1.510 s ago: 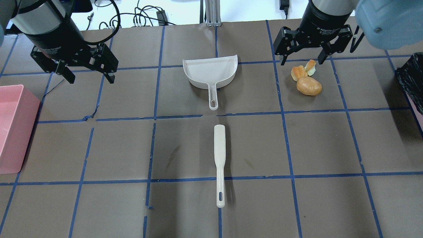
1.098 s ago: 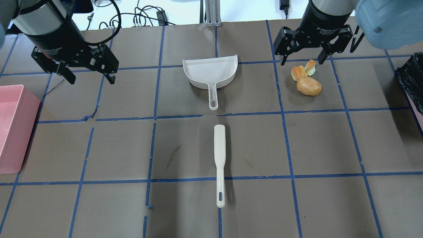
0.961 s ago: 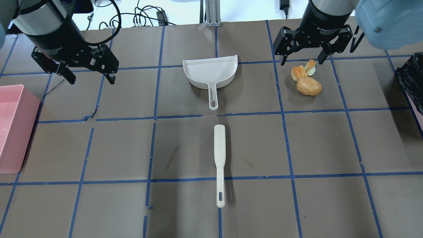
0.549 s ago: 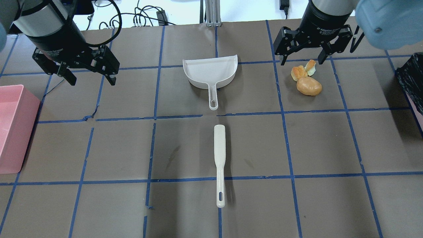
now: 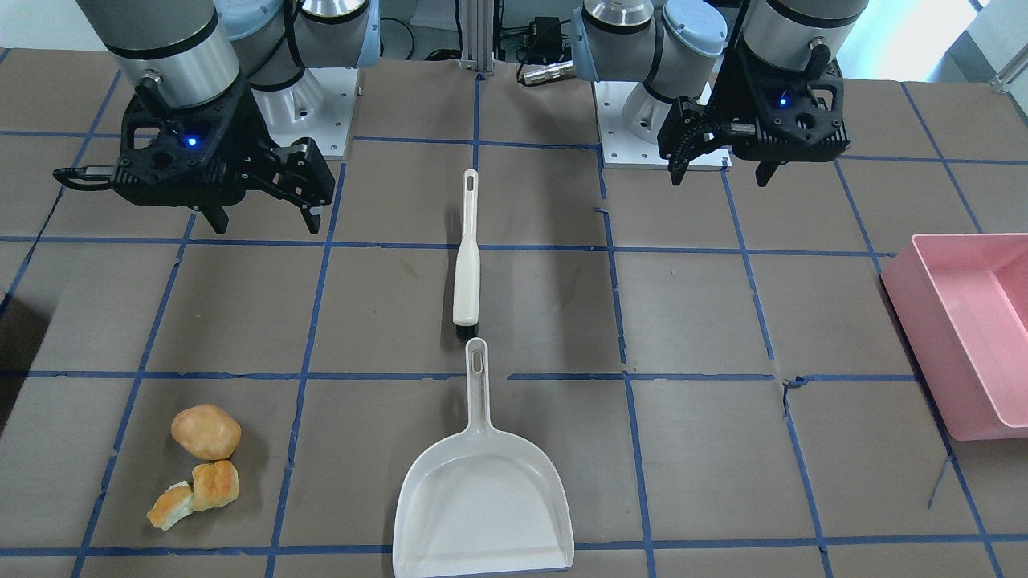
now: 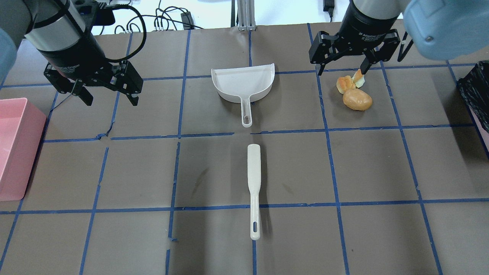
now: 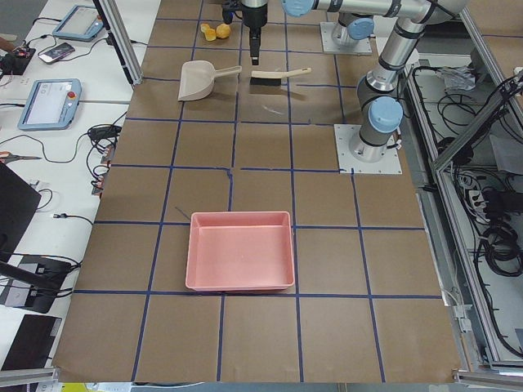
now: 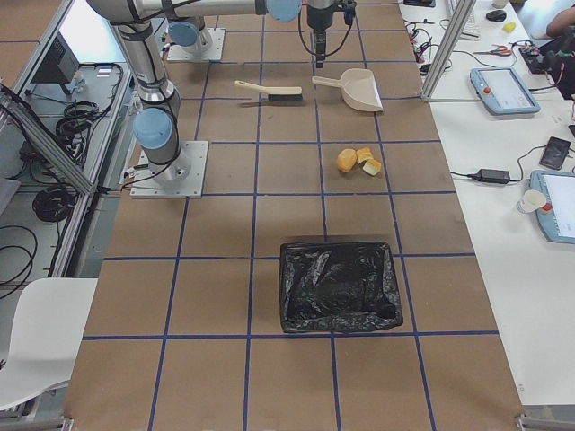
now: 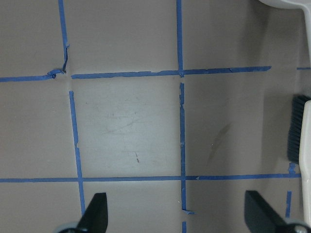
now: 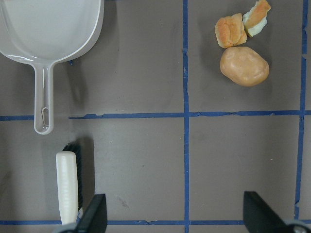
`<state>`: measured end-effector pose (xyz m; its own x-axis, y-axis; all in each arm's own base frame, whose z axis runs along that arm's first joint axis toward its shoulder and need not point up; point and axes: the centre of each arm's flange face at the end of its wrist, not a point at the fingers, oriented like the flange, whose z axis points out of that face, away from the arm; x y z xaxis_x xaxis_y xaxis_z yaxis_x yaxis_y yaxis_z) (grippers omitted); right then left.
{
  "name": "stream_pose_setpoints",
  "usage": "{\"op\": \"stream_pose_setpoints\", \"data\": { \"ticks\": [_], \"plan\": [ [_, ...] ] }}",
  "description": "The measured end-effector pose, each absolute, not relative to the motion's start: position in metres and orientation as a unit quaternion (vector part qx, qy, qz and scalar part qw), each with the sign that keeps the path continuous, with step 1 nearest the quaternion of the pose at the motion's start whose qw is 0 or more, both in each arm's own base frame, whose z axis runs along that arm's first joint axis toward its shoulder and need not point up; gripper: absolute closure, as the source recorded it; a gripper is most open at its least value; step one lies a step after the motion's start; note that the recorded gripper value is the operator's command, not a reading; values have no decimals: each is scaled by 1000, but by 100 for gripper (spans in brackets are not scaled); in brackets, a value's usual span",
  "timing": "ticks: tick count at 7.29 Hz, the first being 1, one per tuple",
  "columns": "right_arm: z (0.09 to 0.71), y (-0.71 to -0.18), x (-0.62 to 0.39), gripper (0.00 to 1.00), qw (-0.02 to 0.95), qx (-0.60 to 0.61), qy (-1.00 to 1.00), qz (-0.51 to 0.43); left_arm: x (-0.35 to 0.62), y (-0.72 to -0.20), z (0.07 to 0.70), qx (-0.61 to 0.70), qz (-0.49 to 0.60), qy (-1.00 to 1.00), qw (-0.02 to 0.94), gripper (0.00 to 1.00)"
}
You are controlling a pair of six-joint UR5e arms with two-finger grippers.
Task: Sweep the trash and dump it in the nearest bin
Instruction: 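Reach the right gripper to the white dustpan handle and grasp it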
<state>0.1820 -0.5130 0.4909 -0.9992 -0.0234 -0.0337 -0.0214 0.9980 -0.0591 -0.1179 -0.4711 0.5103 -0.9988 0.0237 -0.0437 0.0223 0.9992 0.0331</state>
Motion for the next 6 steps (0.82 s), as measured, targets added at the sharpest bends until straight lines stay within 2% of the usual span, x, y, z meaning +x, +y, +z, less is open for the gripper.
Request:
{"op": "stream_pose_setpoints", "data": {
  "ticks": [2, 6],
  "plan": [
    [457, -509, 238, 0, 20, -46, 998, -32, -118, -471, 511, 12, 16, 1000, 21, 0],
    [414, -521, 323, 1, 38, -71, 992, -99, -120, -463, 507, 16, 20, 1000, 17, 0]
  ]
}}
